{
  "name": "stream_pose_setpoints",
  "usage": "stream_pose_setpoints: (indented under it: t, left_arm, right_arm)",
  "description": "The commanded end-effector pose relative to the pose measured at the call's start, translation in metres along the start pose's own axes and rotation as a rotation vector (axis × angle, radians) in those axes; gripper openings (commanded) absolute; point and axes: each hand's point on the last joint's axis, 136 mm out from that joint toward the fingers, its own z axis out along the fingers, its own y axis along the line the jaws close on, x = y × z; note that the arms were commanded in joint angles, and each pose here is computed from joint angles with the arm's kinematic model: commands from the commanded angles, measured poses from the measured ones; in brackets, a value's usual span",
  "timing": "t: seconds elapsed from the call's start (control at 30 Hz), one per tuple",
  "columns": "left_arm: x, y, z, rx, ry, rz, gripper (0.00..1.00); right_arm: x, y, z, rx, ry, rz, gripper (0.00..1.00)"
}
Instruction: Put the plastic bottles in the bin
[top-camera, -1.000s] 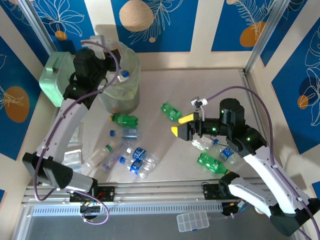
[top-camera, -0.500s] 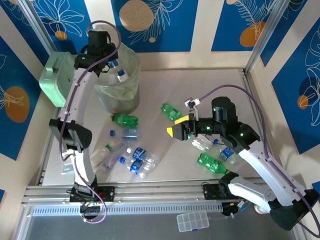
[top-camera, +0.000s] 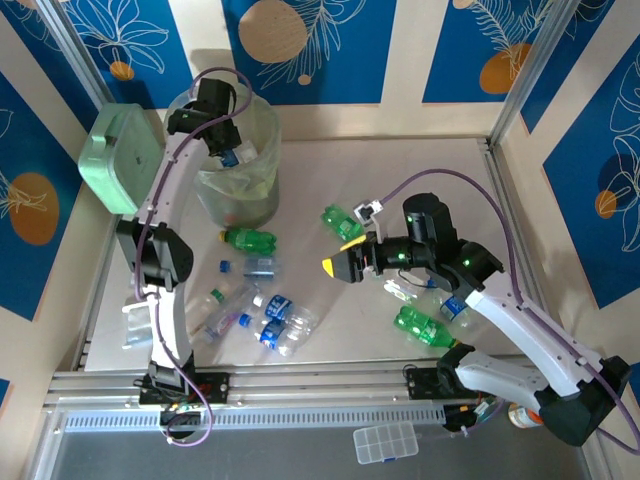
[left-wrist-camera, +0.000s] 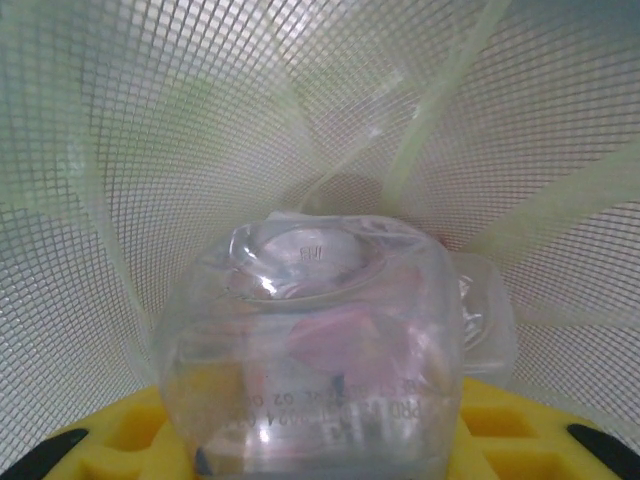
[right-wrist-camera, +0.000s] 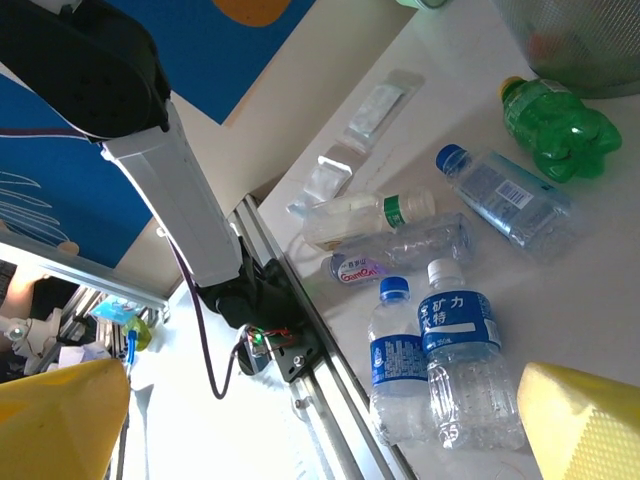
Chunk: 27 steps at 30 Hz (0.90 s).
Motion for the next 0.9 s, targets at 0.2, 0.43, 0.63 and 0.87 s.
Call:
stream_pose_setpoints:
  t: [0.2,0.43,0.63,0.87]
  left_arm:
    - [0.011,-0.007,0.028,0.062,0.081,-0.04,0.48]
    - [-0.007,-0.008,-0.002,0.106,0.031,-0.025,0.78]
    - [-0.029,-0.007,-0.055,0.171,-0.051,-0.061,0.99]
    - [-0.033,-0.023,-0.124,0.378,-0.151,-0.08,0.99]
  right_arm:
    - [0.003,-0.003,-0.001,0.034,0.008,-0.018,1.0]
    - [0.001,0.001,-0.007,0.044,-0.004,-0.034,1.0]
    - [-0.002,0.005,-0.013,0.052,-0.023,-0.052,1.0]
    - [-0.003,0.007,-0.022,0.081,-0.039,-0.062,1.0]
